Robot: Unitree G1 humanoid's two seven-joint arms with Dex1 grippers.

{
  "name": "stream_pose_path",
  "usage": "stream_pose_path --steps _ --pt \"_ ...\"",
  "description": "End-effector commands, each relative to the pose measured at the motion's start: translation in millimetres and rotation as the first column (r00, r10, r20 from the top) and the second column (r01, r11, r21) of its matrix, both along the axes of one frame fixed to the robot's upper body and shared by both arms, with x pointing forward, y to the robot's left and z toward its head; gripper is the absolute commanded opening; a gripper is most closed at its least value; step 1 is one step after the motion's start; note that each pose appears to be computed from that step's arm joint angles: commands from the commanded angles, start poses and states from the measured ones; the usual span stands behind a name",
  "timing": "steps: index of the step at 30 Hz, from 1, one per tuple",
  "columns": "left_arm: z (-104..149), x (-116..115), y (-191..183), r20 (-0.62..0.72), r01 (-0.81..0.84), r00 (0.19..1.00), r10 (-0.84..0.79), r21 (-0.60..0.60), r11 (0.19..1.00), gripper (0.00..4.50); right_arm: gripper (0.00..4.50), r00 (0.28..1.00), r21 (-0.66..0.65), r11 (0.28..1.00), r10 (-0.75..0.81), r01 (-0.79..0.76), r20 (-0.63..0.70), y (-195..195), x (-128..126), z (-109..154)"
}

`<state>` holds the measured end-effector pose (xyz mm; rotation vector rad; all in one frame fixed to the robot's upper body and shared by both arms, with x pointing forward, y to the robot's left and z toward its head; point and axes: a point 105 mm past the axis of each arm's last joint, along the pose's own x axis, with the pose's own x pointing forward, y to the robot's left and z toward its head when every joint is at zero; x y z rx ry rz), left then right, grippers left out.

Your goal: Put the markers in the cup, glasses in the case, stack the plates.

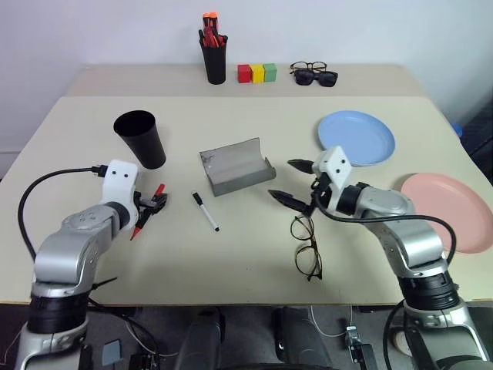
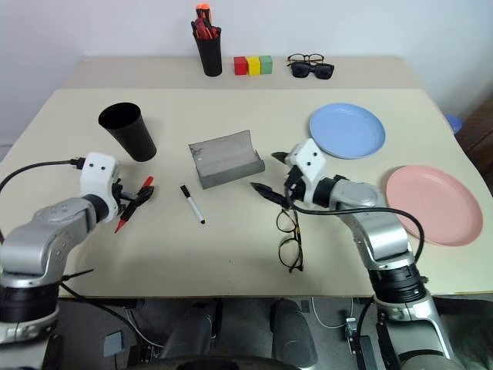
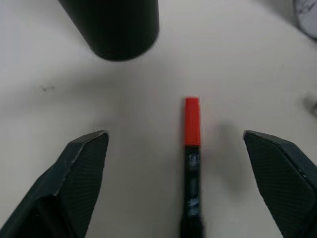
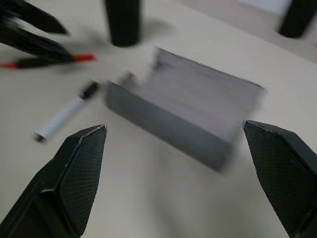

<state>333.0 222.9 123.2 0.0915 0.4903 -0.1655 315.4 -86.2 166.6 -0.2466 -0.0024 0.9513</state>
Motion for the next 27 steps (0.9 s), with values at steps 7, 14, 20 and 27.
stream_pose_path --steps 7,14,20,27 --pt "-14 -1 14 -0.233 -0.055 0.971 0.049 -0.018 0.998 2.69 4.5 0.998 0.03 0.998 0.058 -0.058 0.011 27 -27 7" --pt "24 10 15 0.028 -0.012 1.0 0.011 0.042 0.999 0.06 4.5 0.998 0.038 0.997 0.062 -0.062 0.001 31 -28 6" --pt "112 2 -35 0.465 0.286 0.847 -0.259 0.012 0.958 0.06 4.5 0.997 0.066 0.995 0.079 -0.081 0.026 43 -21 14" --pt "204 28 -9 0.813 0.085 0.583 0.01 -0.074 0.994 0.06 4.5 0.99 0.141 0.985 0.084 -0.099 0.109 65 -3 40"
